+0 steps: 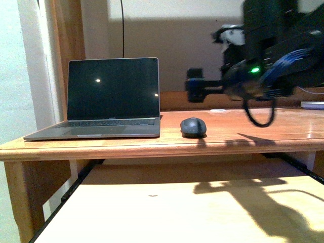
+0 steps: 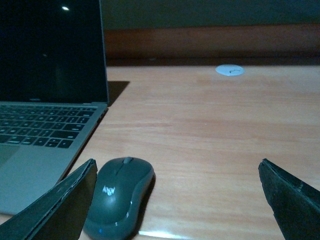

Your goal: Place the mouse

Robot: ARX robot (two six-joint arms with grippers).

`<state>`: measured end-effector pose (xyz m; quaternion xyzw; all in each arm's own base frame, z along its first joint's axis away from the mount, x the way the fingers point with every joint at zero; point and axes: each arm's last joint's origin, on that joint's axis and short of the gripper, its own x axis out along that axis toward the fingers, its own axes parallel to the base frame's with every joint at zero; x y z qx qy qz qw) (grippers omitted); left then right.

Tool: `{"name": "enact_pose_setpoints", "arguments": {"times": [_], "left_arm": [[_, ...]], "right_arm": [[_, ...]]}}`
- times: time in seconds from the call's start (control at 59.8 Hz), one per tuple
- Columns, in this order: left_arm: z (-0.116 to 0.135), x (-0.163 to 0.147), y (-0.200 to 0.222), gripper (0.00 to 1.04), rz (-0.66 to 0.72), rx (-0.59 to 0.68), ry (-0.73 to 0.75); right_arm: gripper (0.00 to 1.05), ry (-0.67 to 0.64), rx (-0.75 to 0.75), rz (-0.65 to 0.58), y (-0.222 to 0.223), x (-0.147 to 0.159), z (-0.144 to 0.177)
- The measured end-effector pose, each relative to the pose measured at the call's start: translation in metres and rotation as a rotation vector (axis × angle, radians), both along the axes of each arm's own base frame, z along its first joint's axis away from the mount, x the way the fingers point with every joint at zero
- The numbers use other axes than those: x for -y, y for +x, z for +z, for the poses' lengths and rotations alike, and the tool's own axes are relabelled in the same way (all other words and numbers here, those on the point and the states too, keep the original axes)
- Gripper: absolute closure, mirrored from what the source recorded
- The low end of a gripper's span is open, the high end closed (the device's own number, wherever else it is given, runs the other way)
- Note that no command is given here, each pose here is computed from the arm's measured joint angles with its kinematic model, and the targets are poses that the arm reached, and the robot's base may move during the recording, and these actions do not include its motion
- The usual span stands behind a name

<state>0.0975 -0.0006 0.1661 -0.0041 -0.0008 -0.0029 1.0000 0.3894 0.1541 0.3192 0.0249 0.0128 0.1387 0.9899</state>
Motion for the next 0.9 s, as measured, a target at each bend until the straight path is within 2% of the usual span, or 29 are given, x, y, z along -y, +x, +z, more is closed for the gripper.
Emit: {"name": "enact_pose_setpoints", "arguments": {"times": [0.117,0.268,0.468,0.652,0.903], "left_arm": [[0.0,0.0,0.0,0.08,0.0,0.0,0.0],[0.0,0.0,0.0,0.08,0.0,0.0,0.0],[0.0,0.0,0.0,0.08,0.0,0.0,0.0],[0.0,0.0,0.0,0.08,0.0,0.0,0.0],[0.0,0.0,0.0,0.08,0.0,0.0,0.0]], "right_arm": [[0.07,0.038,0.025,0.079,-0.037,0.043,-0.01],[0.07,0.09,0.0,0.207,-0.1,0.093,-0.046],[0.07,0.089,-0.012,0.347,-0.166,0.13,-0.08],[0.07,0.056,-0.081,0.454,-0.191,0.141,-0.113],[0.07,-0.069,-0.16,0.547,-0.198,0.132,-0.147]]}}
